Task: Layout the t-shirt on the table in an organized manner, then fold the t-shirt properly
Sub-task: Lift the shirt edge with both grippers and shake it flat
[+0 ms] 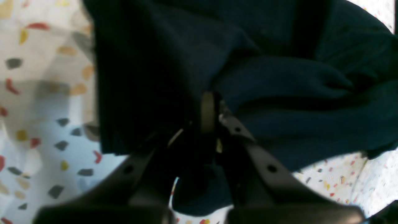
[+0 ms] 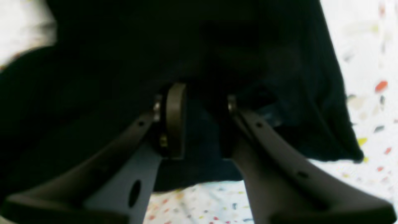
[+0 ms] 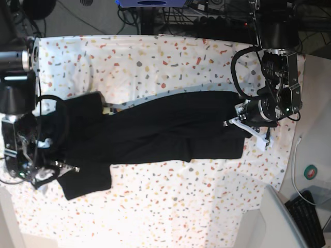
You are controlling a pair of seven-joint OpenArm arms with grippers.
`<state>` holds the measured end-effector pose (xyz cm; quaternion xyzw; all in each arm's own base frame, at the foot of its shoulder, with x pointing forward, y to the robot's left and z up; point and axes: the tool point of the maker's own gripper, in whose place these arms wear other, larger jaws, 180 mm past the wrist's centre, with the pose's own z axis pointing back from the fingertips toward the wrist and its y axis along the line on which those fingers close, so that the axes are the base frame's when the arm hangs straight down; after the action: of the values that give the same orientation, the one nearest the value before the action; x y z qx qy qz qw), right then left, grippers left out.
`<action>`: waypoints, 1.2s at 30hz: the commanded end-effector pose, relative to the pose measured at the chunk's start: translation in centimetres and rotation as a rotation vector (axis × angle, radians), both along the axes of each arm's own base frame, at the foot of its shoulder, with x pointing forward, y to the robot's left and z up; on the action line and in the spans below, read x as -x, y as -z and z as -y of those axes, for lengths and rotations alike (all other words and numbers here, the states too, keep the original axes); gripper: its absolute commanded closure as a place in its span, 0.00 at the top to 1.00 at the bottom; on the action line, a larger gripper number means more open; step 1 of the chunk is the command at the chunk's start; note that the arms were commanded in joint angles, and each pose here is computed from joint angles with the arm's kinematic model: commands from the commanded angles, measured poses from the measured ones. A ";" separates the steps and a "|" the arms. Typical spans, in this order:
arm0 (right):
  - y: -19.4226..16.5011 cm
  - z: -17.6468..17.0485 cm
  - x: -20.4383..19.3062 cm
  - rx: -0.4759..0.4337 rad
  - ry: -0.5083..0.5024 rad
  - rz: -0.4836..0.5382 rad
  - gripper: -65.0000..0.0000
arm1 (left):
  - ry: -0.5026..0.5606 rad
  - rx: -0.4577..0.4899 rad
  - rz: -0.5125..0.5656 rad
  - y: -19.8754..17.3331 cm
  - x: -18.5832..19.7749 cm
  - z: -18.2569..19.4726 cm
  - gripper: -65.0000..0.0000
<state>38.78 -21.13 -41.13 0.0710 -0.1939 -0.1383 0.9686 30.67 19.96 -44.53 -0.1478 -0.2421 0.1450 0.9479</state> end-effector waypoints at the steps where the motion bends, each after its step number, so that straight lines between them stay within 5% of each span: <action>1: -1.8 1.5 0.6 0.000 0.030 0.056 0.27 | -0.008 -0.012 0.038 -1.1 -0.9 -0.7 0.00; 7: -1.5 2.1 6.4 -0.057 0.070 0.088 0.28 | -0.003 -0.014 0.038 -1.1 -0.9 -0.7 0.00; 14: 0.2 0.8 8.1 -0.160 0.101 0.109 0.29 | -0.001 -0.012 0.031 -0.9 -0.7 -0.6 0.00; 19: 1.7 0.9 8.8 -0.171 0.120 0.066 0.49 | -0.002 -0.012 0.031 -0.9 -0.7 -0.6 0.00; 27: 3.7 1.8 9.2 -0.154 0.159 0.044 0.50 | -0.001 -0.013 0.029 -0.9 -0.7 -0.7 0.00; 32: 5.5 0.9 9.7 -0.144 0.090 -0.016 0.48 | 0.001 -0.013 0.029 -0.9 -0.7 -0.6 0.00; 36: 6.4 1.8 10.4 -0.135 0.177 -0.061 0.35 | 0.001 -0.014 0.031 -0.9 -0.7 -0.6 0.00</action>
<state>27.31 -21.77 -48.49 0.1201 -0.1403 -0.2346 0.9544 30.28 20.27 -44.73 -0.1419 -0.2378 0.1420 0.9503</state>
